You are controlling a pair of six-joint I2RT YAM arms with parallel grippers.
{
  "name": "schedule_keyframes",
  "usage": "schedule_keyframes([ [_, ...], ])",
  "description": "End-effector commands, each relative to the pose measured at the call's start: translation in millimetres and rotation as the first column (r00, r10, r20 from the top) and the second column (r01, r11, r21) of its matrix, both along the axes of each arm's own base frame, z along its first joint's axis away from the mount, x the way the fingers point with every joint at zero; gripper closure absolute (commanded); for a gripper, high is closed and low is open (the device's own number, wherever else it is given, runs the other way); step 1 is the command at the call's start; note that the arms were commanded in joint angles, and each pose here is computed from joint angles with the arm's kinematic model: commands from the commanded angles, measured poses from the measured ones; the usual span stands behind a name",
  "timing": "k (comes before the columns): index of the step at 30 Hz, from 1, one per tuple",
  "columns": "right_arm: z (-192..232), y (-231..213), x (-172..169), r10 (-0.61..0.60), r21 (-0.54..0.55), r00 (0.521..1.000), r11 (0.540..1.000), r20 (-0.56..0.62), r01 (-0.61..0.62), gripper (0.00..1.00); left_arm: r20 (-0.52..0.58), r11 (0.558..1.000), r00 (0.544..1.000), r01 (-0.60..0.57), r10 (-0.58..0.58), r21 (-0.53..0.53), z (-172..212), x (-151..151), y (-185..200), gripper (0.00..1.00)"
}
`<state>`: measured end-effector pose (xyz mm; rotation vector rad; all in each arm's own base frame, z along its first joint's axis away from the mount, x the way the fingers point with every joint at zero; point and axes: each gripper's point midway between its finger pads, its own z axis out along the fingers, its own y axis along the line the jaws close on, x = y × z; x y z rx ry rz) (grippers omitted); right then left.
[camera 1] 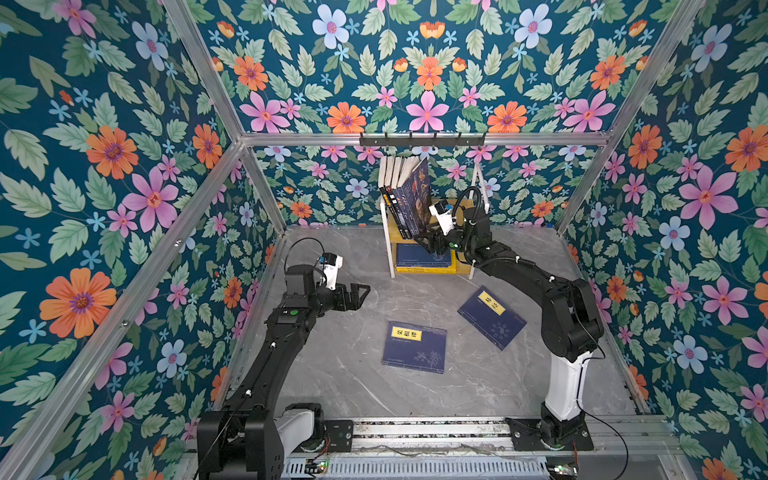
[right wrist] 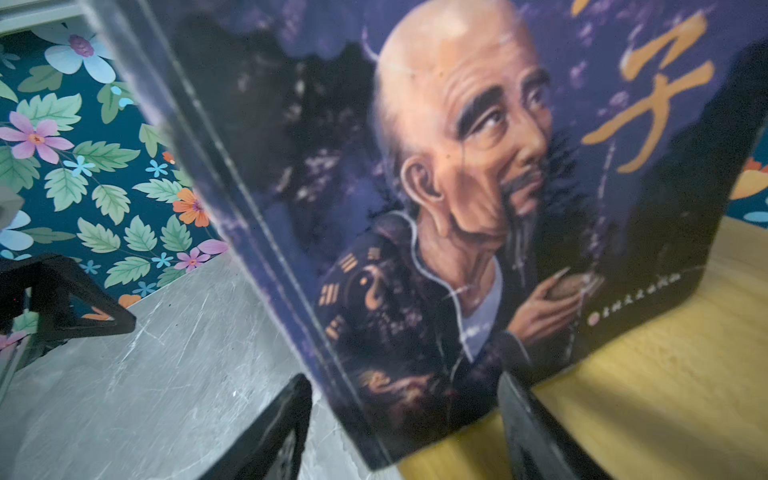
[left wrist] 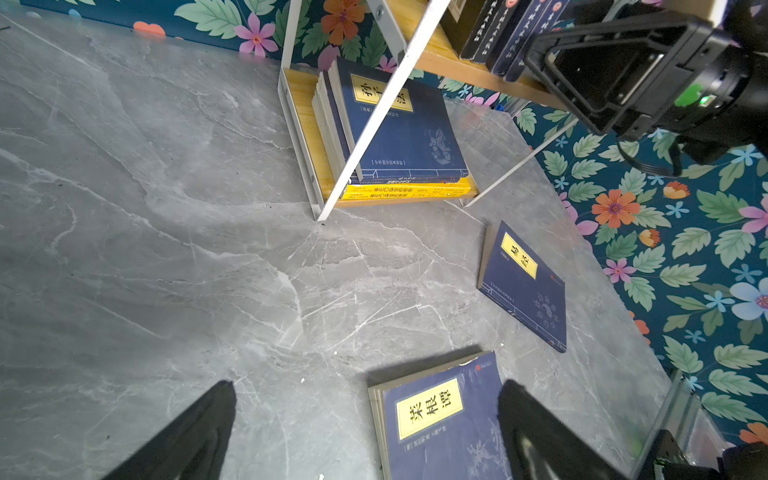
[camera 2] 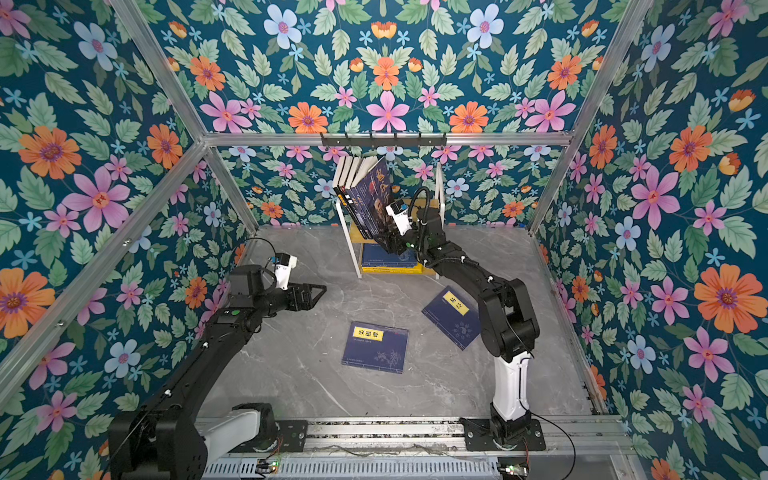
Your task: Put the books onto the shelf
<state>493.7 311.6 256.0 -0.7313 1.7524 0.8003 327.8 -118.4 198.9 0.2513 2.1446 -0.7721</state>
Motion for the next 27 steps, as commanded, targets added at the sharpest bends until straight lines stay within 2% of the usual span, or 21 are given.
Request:
schedule_keyframes([
  [1,15.6,-7.4,-13.8,-0.039,0.019,0.999,0.999,-0.006,0.039,0.26,0.012,1.0,1.0,0.018,-0.018,-0.002,-1.0,0.7,-3.0,0.0],
  [4,23.0,-20.5,-31.0,-0.133,0.005,0.991,0.991,-0.022,0.133,0.24,-0.018,0.999,0.999,0.048,-0.049,-0.019,-5.5,-4.3,-8.8,0.0],
  [9,24.3,-31.0,-79.8,-0.208,-0.048,0.977,0.977,-0.047,0.205,0.22,-0.049,0.997,0.996,0.066,-0.068,-0.029,-16.4,-7.6,-18.0,0.0],
  [14,1.3,-43.5,-125.5,-0.273,-0.056,0.945,0.962,-0.182,0.268,0.21,-0.119,0.998,0.992,0.045,-0.05,-0.046,-23.4,-11.9,-22.8,0.0],
  [18,-20.9,-56.4,-151.2,-0.348,-0.058,0.895,0.937,-0.28,0.346,0.21,-0.161,0.998,0.985,0.058,-0.059,-0.011,-35.4,-18.9,-27.0,0.0],
  [23,-55.7,-64.8,-183.5,-0.39,-0.077,0.804,0.913,-0.45,0.4,0.21,-0.227,0.995,0.969,0.102,-0.096,0.015,-55.7,-35.4,-34.1,0.0],
  [27,-84.0,-56.7,-209.6,-0.39,-0.106,0.752,0.911,-0.531,0.398,0.21,-0.303,0.992,0.945,0.128,-0.123,-0.002,-76.9,-52.3,-43.3,0.01],
])
